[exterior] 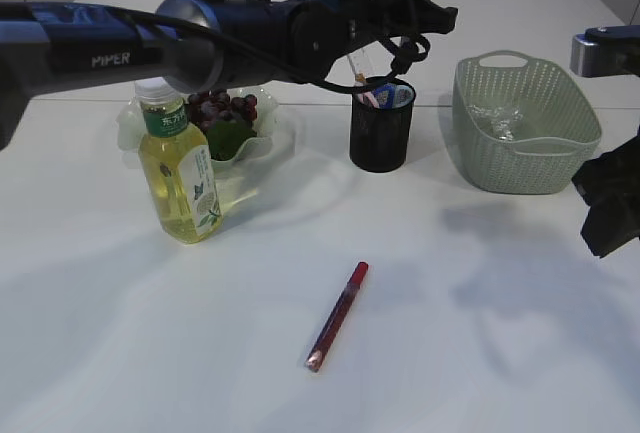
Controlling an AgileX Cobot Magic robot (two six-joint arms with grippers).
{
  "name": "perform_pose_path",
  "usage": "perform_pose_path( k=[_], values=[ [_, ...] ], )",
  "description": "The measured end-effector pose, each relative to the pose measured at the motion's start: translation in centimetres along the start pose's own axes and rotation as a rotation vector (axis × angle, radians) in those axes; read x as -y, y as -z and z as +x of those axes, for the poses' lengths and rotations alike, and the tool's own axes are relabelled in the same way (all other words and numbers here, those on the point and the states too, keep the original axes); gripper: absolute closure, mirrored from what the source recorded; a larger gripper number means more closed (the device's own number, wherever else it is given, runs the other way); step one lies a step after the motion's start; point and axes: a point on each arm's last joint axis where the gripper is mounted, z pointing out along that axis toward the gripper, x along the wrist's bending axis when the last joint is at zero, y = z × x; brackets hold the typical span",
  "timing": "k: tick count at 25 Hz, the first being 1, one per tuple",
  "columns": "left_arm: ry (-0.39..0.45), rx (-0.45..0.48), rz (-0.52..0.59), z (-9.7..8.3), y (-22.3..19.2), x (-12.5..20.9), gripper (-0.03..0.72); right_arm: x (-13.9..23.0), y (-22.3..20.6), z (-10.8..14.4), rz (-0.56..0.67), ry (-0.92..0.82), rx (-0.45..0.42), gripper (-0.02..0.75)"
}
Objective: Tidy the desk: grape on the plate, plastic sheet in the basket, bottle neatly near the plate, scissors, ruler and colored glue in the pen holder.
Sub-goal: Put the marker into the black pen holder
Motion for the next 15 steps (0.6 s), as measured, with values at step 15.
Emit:
perform_pose_path(
  k=[15],
  values=[
    [-0.050, -0.043, -0.125, 1.0, -1.0, 2.2, 0.566, 0.0, 0.0, 0.0, 0.000, 0.004, 0.000, 0.356]
  ],
)
